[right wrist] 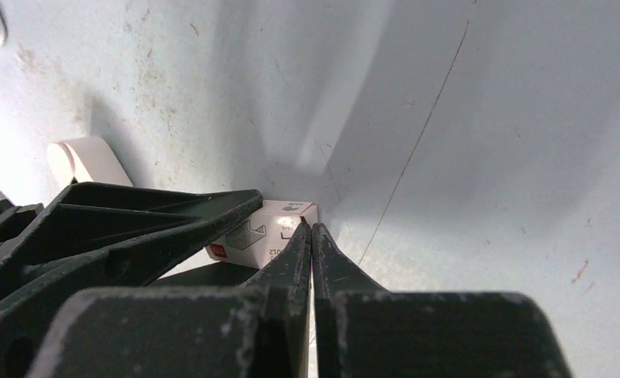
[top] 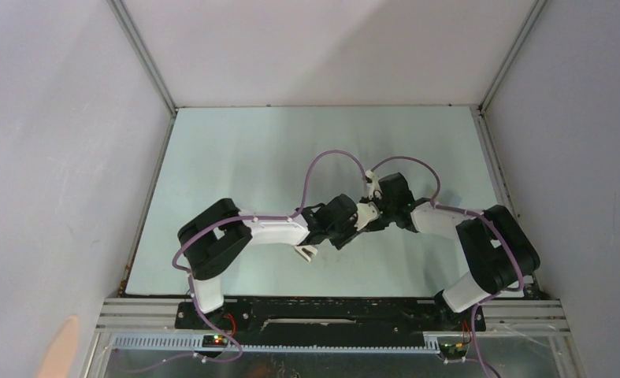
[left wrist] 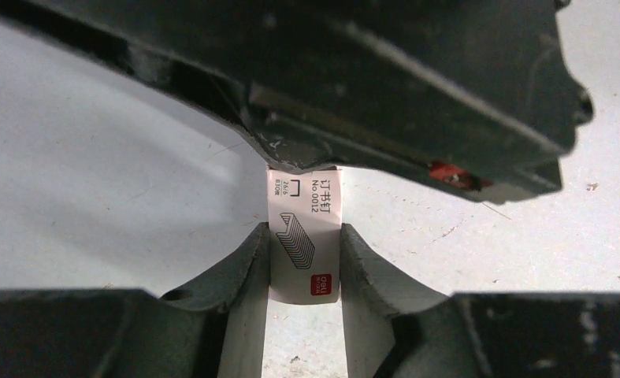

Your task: Load the staples into the stapler

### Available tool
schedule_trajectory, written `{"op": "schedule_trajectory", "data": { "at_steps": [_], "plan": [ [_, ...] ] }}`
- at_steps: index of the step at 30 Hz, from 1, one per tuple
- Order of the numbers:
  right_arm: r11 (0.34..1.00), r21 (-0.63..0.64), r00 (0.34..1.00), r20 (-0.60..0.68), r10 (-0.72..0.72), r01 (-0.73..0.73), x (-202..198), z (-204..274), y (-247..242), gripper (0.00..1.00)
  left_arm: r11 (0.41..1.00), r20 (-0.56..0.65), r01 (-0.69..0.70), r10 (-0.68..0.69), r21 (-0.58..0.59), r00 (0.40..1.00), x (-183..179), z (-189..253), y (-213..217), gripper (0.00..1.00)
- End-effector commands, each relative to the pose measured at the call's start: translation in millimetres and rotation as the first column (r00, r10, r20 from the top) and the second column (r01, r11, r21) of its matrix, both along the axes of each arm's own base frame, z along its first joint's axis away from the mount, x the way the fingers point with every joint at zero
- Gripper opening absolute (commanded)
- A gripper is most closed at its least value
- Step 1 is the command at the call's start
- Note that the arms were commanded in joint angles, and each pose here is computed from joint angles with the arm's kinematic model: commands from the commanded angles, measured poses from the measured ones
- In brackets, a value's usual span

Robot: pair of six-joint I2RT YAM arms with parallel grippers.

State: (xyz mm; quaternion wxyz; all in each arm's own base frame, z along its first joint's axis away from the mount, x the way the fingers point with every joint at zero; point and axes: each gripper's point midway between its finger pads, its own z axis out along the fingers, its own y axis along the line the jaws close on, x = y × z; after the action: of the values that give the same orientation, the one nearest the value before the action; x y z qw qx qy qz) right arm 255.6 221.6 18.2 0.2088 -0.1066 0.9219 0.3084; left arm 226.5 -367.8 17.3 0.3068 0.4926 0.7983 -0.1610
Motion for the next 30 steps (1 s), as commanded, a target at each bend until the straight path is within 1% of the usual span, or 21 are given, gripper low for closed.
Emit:
{"op": "schedule_trajectory", "data": {
  "at_steps": [1,7,15,19,21,24,27,30],
  "plan": [
    [0.994,-0.104,0.994,0.103,-0.025,0.036,12.7,11.9,-12.9,0.00,0.999,-0.008,0.012,-0.012,0.033,1.000,-7.9,-10.7,9.3,0.30],
    [0.985,-0.158,0.989,0.142,-0.050,0.073,15.6,16.7,-23.6,0.00,0.999,-0.013,0.017,-0.017,0.039,1.000,-13.1,-14.3,12.1,0.31],
    [0.967,-0.222,0.981,0.174,-0.084,0.122,17.6,20.0,-38.2,0.00,0.998,0.005,-0.008,0.008,0.065,1.000,-13.4,-19.4,19.3,0.31],
    [0.972,-0.209,0.982,0.174,-0.073,0.110,16.0,22.8,-35.5,0.00,0.998,0.015,-0.022,0.021,0.055,1.000,-13.4,-17.7,22.2,0.33],
    [0.979,-0.185,0.984,0.172,-0.055,0.087,13.8,25.9,-29.6,0.01,0.999,0.020,-0.034,0.033,0.039,0.999,-12.2,-13.6,21.1,0.38],
    [0.986,-0.150,0.986,0.165,-0.041,0.066,11.5,29.5,-23.1,0.09,0.998,0.025,-0.067,0.067,-0.004,0.997,-10.7,-2.1,18.8,0.55],
    [0.990,-0.123,0.987,0.154,-0.042,0.061,10.9,31.3,-19.8,0.14,0.986,0.033,-0.131,0.135,-0.101,0.990,-6.1,19.2,12.6,0.67],
    [0.994,-0.090,0.988,0.151,-0.043,0.057,9.7,33.9,-16.4,0.20,0.956,0.021,-0.221,0.229,-0.193,0.973,-3.6,39.4,15.1,0.70]
  ]
}}
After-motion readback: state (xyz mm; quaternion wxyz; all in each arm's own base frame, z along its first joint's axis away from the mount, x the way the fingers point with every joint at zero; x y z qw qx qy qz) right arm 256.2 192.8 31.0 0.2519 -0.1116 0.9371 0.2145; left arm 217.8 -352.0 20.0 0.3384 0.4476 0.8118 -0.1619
